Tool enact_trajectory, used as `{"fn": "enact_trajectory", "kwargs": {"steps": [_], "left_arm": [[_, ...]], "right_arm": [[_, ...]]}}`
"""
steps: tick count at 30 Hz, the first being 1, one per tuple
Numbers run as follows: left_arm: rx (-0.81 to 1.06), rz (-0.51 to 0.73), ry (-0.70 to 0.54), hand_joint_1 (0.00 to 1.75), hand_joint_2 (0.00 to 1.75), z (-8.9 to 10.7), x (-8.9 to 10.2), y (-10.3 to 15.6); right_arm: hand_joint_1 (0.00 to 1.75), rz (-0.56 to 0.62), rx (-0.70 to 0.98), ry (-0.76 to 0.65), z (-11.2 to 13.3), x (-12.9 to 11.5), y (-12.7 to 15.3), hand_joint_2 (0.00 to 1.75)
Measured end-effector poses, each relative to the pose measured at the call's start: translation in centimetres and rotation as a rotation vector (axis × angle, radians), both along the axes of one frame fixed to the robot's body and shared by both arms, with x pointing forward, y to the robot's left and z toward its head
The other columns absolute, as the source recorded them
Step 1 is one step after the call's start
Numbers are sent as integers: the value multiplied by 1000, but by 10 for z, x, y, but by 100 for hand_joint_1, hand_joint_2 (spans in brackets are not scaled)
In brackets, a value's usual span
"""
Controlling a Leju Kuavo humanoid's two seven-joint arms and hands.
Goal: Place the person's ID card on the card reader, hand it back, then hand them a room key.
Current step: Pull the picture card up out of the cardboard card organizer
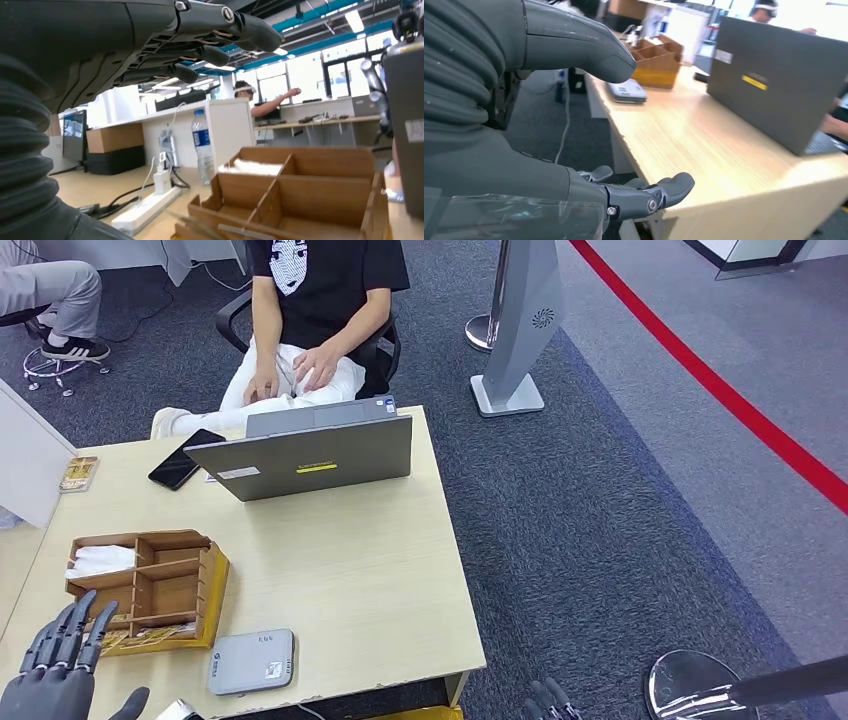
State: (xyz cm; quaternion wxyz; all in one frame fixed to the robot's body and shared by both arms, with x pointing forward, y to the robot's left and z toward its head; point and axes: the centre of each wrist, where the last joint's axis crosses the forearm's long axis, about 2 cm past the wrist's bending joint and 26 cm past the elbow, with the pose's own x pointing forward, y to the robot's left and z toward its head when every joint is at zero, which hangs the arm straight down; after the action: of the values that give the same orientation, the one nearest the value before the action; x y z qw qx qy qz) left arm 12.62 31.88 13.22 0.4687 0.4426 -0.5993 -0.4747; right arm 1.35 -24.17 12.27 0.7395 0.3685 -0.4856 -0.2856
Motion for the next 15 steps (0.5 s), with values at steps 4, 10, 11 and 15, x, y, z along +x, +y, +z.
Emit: {"fn": "enact_trajectory", "kwargs": {"steps": [4,10,11,15], "left_arm": [[34,30,42,0,175,-12,-3,3],[140,54,54,0,175,-22,1,10],[160,52,50,0,175,-23,4,13],[223,38,40,0,175,-25,17,24]], "right_arm": [[0,-44,18,26,-7,-1,-4,175],[0,-94,-18,47,-14,-2,-7,175],[0,-99,-14,48,-15,-2,-9,175],[0,-105,-11,56,-19,-2,-13,175]]}}
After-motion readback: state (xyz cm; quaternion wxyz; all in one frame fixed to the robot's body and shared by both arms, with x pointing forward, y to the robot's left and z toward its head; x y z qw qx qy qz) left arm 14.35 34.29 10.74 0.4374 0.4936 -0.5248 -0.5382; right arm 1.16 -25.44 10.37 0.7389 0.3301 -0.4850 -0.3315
